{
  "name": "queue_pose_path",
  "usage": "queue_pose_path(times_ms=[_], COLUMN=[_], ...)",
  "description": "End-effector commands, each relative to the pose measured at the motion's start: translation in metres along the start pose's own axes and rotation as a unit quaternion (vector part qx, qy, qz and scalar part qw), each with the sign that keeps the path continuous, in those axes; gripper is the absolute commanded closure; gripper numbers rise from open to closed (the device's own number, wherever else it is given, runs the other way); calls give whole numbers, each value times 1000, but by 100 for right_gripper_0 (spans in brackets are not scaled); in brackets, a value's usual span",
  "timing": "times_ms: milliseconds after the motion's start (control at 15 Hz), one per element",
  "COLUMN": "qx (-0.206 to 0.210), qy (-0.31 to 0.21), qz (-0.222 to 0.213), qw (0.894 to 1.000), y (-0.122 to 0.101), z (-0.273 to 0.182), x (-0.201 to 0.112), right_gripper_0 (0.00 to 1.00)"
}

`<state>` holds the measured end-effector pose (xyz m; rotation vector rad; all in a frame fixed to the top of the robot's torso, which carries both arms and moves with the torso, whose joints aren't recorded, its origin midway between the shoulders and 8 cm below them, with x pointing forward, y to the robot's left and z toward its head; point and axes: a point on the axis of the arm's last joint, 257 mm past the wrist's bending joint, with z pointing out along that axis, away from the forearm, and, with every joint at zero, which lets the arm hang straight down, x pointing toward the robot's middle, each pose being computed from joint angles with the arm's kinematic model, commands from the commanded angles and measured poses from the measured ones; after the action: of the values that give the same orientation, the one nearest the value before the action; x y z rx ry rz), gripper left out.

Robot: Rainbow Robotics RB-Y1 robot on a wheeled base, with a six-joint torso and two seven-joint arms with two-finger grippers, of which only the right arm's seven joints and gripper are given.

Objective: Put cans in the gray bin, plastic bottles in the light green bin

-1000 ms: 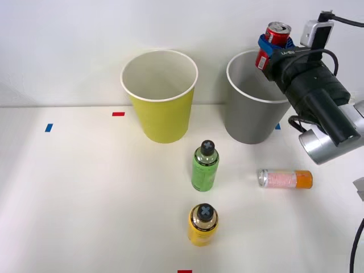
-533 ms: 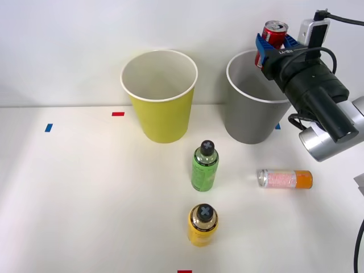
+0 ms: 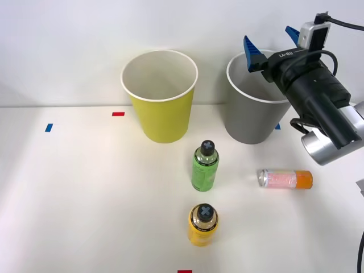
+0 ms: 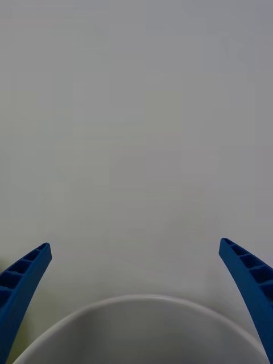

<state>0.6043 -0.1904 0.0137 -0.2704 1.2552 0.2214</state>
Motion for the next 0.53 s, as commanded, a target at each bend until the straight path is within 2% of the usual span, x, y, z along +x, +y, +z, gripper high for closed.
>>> queue_pose_path(times_ms=[67, 333, 533], qx=[-31, -36, -6], qy=[-49, -89, -91], qz=[-4, 11, 29], qw=[998, 995, 995], y=[3, 12, 1], z=[-26, -64, -109], x=[-12, -39, -40], right_gripper_0=[0, 0, 0])
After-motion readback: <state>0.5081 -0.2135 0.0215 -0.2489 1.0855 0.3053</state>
